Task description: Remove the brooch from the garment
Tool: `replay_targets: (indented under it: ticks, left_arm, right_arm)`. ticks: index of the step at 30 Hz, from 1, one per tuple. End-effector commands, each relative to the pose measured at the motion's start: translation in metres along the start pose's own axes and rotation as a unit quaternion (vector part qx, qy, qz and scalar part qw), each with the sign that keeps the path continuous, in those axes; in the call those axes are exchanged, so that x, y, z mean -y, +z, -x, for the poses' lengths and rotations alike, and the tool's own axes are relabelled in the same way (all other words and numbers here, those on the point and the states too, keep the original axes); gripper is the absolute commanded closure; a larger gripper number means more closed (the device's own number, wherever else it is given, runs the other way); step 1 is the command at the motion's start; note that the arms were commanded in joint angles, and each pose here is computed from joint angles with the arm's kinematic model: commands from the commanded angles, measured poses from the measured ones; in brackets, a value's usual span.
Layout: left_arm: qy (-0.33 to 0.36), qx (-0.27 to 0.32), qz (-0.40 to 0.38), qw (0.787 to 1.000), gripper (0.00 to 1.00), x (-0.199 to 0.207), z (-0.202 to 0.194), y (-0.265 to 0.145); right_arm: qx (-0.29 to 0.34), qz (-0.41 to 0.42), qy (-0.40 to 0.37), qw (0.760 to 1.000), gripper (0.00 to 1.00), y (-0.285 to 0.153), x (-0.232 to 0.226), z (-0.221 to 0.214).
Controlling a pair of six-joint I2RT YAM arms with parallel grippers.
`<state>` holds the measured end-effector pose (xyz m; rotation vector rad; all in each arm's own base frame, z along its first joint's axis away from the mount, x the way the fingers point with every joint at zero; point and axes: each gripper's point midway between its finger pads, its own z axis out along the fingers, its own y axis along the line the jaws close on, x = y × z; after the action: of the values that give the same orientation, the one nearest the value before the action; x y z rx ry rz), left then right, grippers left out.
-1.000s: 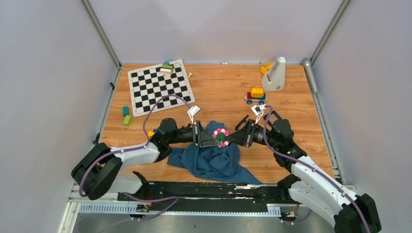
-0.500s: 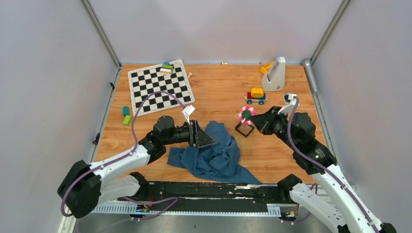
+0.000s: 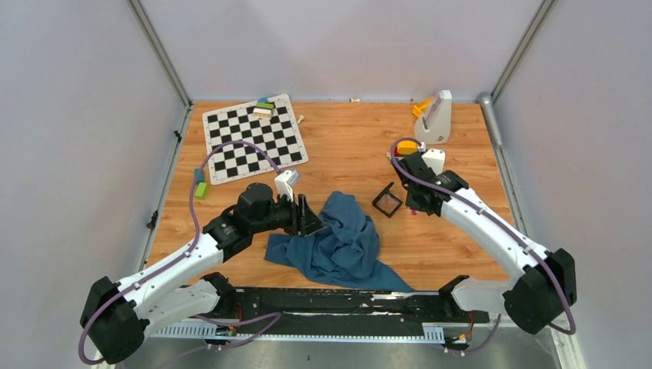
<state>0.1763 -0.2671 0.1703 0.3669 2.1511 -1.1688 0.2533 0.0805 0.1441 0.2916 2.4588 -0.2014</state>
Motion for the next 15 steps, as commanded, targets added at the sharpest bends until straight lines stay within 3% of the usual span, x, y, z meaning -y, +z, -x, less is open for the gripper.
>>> replay_targets:
  ticks: [1, 15]
  left_arm:
    - [0.036, 0.024, 0.017, 0.999, 0.43, 0.0, 0.014, -0.009]
    - [0.033, 0.012, 0.011, 0.999, 0.43, -0.001, 0.006, -0.007]
  right_arm:
    - [0.014, -0.048, 0.005, 0.999, 1.0, 0.003, 0.001, 0.018]
    - [-0.036, -0.014, -0.006, 0.999, 1.0, 0.048, -0.055, 0.013]
